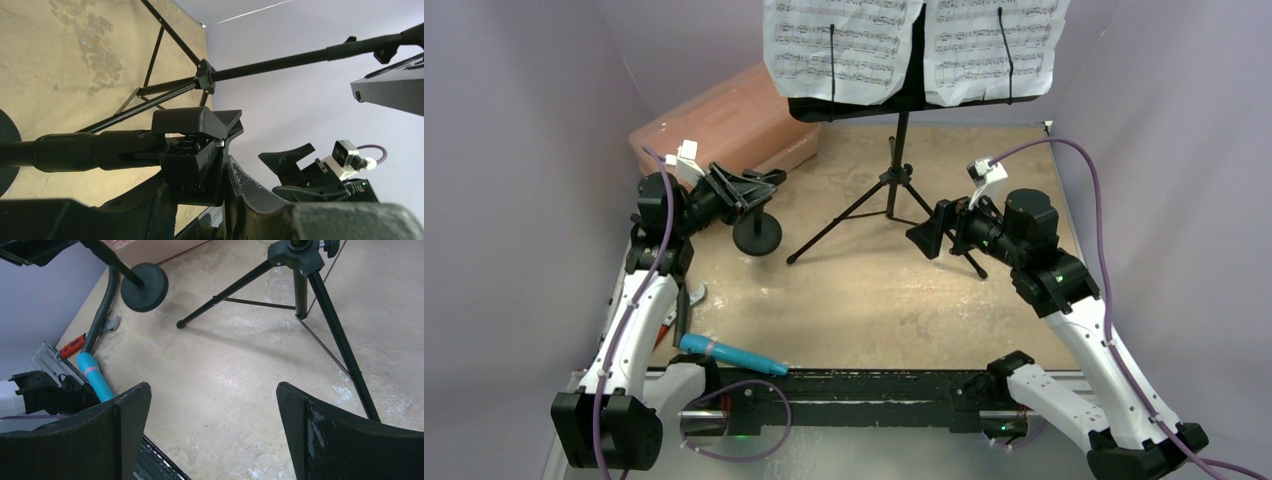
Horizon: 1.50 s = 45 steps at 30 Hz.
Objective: Set up the instrument practice props
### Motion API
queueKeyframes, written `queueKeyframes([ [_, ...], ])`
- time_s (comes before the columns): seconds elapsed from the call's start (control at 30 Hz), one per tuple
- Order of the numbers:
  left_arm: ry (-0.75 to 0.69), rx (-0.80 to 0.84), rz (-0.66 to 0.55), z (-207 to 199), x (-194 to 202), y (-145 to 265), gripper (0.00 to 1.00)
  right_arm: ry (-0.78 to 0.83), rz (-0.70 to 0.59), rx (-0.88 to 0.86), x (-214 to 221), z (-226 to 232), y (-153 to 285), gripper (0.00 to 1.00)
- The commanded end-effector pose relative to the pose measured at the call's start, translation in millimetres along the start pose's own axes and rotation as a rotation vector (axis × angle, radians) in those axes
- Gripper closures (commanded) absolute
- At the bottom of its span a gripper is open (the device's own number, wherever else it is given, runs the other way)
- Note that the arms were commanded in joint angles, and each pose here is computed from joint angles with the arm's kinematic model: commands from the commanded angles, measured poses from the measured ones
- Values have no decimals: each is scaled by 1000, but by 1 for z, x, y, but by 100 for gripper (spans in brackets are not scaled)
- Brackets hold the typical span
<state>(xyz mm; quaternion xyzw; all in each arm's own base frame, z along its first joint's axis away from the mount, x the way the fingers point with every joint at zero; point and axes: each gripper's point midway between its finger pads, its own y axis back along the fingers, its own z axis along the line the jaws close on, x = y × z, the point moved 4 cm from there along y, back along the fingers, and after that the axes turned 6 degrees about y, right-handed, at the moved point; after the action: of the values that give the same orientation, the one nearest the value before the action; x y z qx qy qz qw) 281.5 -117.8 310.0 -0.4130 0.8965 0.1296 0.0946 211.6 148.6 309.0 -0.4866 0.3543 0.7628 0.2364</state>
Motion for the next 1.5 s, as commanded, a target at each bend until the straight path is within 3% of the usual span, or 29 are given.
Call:
queueKeyframes([
  [0.0, -77, 123, 23, -30, 15, 9, 100, 31, -71, -35, -19, 8, 4, 2],
  [0.33, -62, 235, 230, -56, 93, -24, 100, 27, -71, -34, -19, 8, 4, 2],
  [0.73, -62, 308, 356, -72, 155, -52, 100, 22, -79, -28, -22, 8, 5, 2],
  [1.1, -53, 301, 398, -58, 183, -82, 100, 22, -89, -28, -26, 9, 5, 2],
  [1.47, -20, 247, 359, -23, 190, -89, 100, 23, -91, -27, -29, 9, 5, 2],
])
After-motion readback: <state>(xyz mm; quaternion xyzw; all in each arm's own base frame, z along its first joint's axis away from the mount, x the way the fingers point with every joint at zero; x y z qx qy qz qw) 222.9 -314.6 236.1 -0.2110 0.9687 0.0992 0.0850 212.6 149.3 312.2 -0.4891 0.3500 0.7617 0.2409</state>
